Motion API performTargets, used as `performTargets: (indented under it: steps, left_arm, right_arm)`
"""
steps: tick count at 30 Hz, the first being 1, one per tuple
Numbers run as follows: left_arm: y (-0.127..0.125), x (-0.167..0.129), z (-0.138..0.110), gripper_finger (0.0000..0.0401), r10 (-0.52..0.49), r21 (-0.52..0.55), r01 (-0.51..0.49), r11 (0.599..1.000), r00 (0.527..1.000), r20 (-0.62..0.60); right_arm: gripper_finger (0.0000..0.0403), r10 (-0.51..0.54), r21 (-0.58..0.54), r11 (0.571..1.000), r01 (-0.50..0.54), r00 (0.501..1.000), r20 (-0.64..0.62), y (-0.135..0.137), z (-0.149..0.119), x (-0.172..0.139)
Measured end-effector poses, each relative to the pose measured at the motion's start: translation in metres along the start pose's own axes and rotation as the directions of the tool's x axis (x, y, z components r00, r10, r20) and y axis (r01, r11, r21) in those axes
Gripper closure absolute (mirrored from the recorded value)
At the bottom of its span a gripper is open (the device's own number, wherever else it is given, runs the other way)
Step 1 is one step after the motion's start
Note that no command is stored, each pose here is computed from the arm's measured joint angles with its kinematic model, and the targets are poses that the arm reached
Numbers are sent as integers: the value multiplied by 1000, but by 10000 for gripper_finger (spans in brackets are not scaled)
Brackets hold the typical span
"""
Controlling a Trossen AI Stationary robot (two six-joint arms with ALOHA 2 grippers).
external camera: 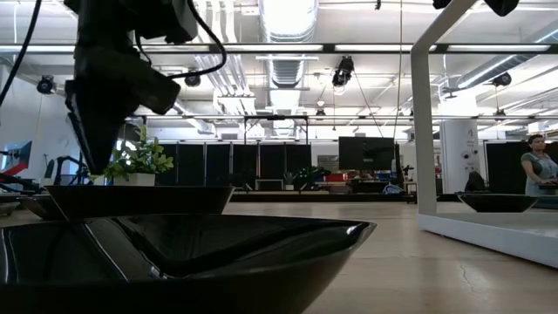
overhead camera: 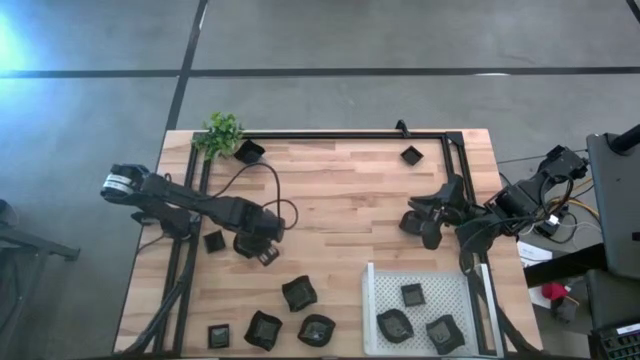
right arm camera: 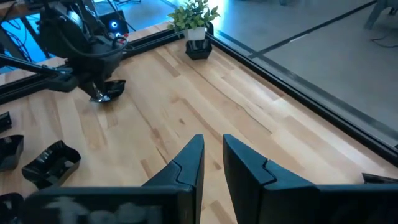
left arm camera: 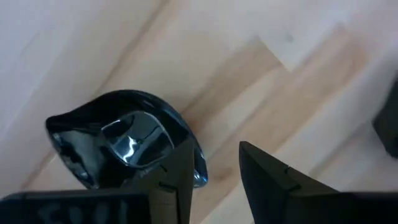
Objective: Pick & Place Mini shaped plates
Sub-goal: Stack the leaf shaped plate on top of the other leaf shaped plate on the shelf
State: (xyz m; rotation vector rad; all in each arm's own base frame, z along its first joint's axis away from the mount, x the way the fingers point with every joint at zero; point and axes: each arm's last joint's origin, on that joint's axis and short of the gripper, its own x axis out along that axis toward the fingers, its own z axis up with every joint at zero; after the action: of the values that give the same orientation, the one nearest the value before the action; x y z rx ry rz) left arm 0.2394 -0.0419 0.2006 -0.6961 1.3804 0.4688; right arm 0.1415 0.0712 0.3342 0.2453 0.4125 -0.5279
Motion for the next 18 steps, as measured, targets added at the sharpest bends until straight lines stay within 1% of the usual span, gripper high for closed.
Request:
performTargets:
  steps: [3, 6, 9, 12, 18]
  left_arm:
    - [1, 1, 0, 282, 21, -101, -19, 995, 1000, 18]
    - [4, 4, -1, 282, 42, -207, -36, 978, 999, 26]
    - [8, 9, -3, 282, 62, -279, -52, 959, 998, 28]
    - [11, 14, -4, 282, 69, -309, -58, 949, 997, 27]
    - [8, 21, -1, 282, 1, -322, 25, 946, 997, 79]
  right_arm:
    - [346, 0, -2, 1000, 0, 1000, 0, 0, 0, 0]
    - [346, 0, -3, 1000, 0, 1000, 0, 0, 0, 0]
    - [346, 0, -3, 1000, 0, 1000, 0, 0, 0, 0]
    - [346, 0, -3, 1000, 0, 1000, 1, 0, 0, 0]
    - [346, 0, -2, 1000, 0, 1000, 1, 0, 0, 0]
